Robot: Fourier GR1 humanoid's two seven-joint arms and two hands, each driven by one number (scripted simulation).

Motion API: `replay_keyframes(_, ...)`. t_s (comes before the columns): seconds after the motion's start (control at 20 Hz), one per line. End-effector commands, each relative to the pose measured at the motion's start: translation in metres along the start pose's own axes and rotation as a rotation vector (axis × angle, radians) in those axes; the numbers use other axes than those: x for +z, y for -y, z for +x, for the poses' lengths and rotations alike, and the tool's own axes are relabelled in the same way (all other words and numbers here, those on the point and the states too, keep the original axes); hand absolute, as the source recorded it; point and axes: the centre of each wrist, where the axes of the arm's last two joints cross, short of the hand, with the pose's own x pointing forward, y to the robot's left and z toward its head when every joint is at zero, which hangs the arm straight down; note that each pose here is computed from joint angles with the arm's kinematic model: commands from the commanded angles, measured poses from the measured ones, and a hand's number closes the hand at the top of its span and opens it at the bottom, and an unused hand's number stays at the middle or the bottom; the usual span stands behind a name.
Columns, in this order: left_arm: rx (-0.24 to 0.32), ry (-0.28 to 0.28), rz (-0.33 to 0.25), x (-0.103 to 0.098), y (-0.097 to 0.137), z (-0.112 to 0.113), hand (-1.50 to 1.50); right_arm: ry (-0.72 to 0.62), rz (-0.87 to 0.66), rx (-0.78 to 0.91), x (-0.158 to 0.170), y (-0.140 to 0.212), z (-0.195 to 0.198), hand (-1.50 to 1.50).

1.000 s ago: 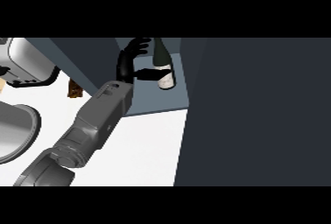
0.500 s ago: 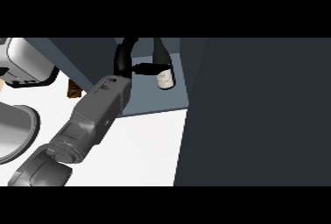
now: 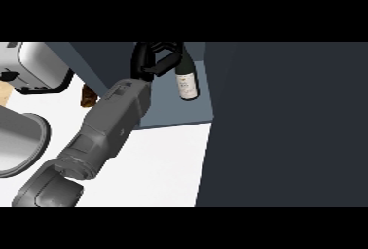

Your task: Pick up the wine, place it into the cabinet and close the cabinet

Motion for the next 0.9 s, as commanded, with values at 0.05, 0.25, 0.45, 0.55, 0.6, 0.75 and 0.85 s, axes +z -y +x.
replay_keyframes(0.05, 0.110, 0.018, -0.086, -0.001, 0.020, 0.006, -1.50, 0.001, 0.001, -0.089, 0.008, 0.001, 0.037, -1.50)
replay_keyframes(0.25, 0.146, 0.002, -0.122, -0.005, 0.027, 0.013, -1.50, 0.011, -0.030, -0.088, 0.010, 0.003, 0.042, -1.50)
replay_keyframes(0.45, 0.148, -0.007, -0.129, -0.011, 0.023, 0.021, -1.50, 0.005, -0.018, -0.085, 0.012, 0.005, 0.041, -1.50)
replay_keyframes(0.55, 0.143, -0.011, -0.109, -0.008, 0.040, 0.022, -1.50, 0.006, -0.018, -0.093, 0.014, 0.001, 0.053, -1.50)
replay_keyframes(0.6, 0.146, -0.001, -0.129, 0.004, 0.031, 0.004, -1.50, -0.006, -0.023, -0.084, 0.013, 0.005, 0.054, -1.50)
replay_keyframes(0.75, 0.168, -0.004, -0.115, 0.007, 0.032, 0.003, -1.50, -0.014, -0.041, -0.085, 0.012, 0.005, 0.051, -1.50)
replay_keyframes(0.85, 0.177, -0.012, -0.141, 0.009, 0.031, 0.001, -1.50, -0.020, -0.051, -0.070, 0.018, 0.007, 0.053, -1.50)
